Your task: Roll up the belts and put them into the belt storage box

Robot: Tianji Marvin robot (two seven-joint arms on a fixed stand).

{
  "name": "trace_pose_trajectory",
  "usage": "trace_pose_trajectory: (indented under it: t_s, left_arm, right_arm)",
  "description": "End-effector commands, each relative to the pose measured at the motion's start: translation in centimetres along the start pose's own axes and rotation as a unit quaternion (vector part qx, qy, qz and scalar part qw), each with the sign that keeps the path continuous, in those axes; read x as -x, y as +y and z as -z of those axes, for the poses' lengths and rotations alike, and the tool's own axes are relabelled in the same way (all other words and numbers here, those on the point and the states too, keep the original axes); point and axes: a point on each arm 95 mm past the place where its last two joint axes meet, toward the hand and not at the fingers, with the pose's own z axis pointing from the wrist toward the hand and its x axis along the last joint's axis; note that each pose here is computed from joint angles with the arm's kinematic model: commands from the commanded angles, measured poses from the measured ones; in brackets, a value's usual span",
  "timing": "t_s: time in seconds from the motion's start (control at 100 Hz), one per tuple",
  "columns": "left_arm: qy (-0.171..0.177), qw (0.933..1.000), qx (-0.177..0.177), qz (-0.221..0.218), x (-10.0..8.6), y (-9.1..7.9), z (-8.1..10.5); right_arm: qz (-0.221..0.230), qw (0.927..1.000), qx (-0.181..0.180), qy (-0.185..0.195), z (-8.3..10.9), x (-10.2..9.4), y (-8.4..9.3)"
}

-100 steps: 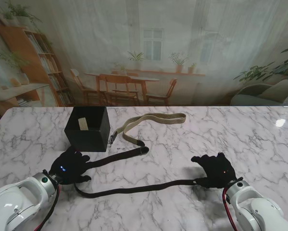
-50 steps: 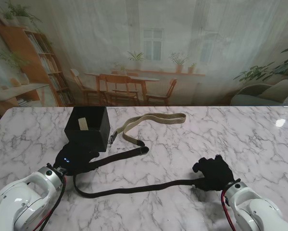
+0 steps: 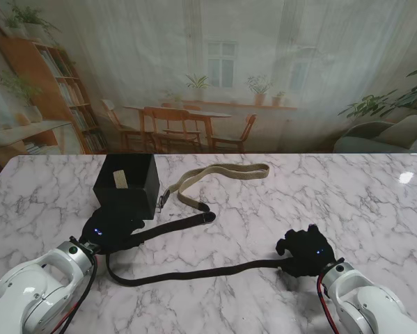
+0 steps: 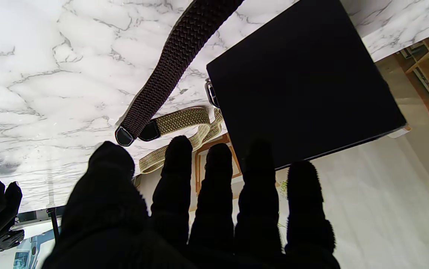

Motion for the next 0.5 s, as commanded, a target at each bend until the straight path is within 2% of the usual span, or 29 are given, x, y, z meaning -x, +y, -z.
trace_pose_trajectory:
  t_s: [0.0,0.49]
  left_arm:
    - [-0.001,1.0,0.008,0.002,-0.14,0.18,0.0]
    - [0.002,0.9999,0.014,0.007,-0.24,0.2,-0.24]
  right_arm:
    - [0.004,1.0,-0.003,0.002,0.07,-0.05,-0.16]
    - [-0.01,0.9999,0.001,0.002,-0.67,-0.43,-0.37]
